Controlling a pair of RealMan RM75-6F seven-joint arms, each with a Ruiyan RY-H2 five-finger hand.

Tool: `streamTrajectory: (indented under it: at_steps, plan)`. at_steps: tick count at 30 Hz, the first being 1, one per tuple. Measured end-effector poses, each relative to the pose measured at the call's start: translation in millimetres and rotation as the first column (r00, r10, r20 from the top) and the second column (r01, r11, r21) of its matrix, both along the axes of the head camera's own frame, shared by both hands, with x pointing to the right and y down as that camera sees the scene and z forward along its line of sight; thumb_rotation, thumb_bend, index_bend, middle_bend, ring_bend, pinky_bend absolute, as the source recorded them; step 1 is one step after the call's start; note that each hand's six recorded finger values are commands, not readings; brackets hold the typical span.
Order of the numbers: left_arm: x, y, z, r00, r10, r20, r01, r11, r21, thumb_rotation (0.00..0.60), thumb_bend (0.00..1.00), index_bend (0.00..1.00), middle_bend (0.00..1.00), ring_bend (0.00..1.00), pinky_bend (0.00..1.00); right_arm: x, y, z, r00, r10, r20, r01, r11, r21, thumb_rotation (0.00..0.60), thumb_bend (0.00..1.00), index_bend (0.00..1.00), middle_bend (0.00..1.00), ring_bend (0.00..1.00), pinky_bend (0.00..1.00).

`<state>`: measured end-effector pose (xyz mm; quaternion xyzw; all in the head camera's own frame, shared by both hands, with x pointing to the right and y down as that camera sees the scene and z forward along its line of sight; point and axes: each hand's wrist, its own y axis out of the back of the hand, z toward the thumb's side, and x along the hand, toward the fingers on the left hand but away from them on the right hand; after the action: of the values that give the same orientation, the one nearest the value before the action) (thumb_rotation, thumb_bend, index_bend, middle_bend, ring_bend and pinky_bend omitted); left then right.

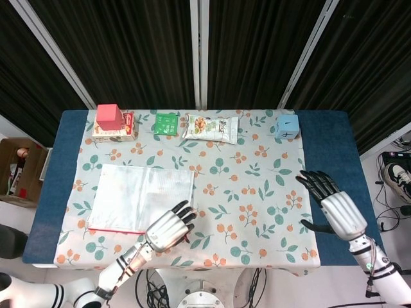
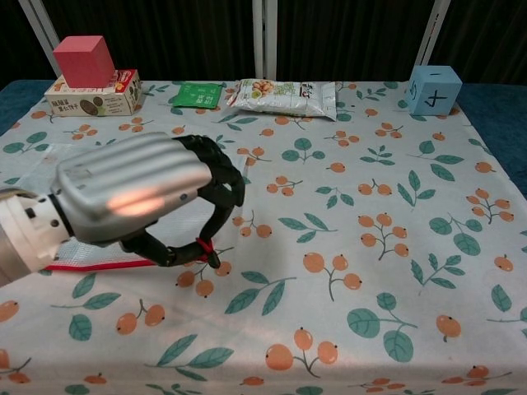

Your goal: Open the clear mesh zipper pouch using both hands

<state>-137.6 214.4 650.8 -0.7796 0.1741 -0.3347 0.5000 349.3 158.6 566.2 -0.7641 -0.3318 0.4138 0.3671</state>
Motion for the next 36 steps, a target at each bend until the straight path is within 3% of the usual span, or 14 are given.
streamTrajectory:
  at_steps: [7, 12, 16, 23, 31, 36]
  plan:
    - [-22.2, -7.5, -35.9, 0.984, -0.161, -0.074, 0.166, 0.983, 0.076, 0.6, 0.39, 0.69, 0.53, 0.46, 0.39, -79.5, -24.0, 1.8, 0.977, -0.2, 0.081, 0.205, 0.977, -0.06, 0.6, 0.08, 0.01, 0.04, 0.0, 0.0]
    - [-33.6, -15.2, -55.1, 0.958, -0.262, -0.122, 0.275, 0.955, 0.114, 0.6, 0.39, 0.7, 0.64, 0.56, 0.48, -130.4, -36.0, -0.5, 0.943, -0.319, 0.098, 0.326, 0.943, -0.061, 0.6, 0.08, 0.18, 0.11, 0.0, 0.0]
    - [-36.7, -19.8, -63.1, 0.939, -0.31, -0.149, 0.329, 0.936, 0.125, 0.6, 0.38, 0.7, 0.68, 0.59, 0.5, -163.6, -43.6, -0.1, 0.92, -0.389, 0.057, 0.391, 0.92, -0.034, 0.6, 0.08, 0.19, 0.11, 0.0, 0.0]
    - [-35.9, -22.3, -68.4, 0.925, -0.342, -0.168, 0.364, 0.923, 0.125, 0.6, 0.38, 0.71, 0.68, 0.59, 0.5, -228.0, -54.9, 7.5, 0.886, -0.464, 0.001, 0.464, 0.886, 0.001, 0.6, 0.08, 0.19, 0.12, 0.0, 0.0]
    - [-40.2, -24.7, -70.2, 0.915, -0.367, -0.171, 0.388, 0.914, 0.119, 0.6, 0.38, 0.71, 0.68, 0.59, 0.5, -302.7, -52.5, 31.6, 0.866, -0.499, 0.028, 0.5, 0.865, -0.029, 0.6, 0.08, 0.24, 0.13, 0.0, 0.0]
    - [-42.3, -26.5, -70.1, 0.908, -0.38, -0.174, 0.402, 0.909, 0.112, 0.6, 0.38, 0.71, 0.68, 0.59, 0.5, -331.2, -48.7, 48.9, 0.86, -0.508, 0.041, 0.51, 0.859, -0.041, 0.6, 0.11, 0.29, 0.14, 0.0, 0.0]
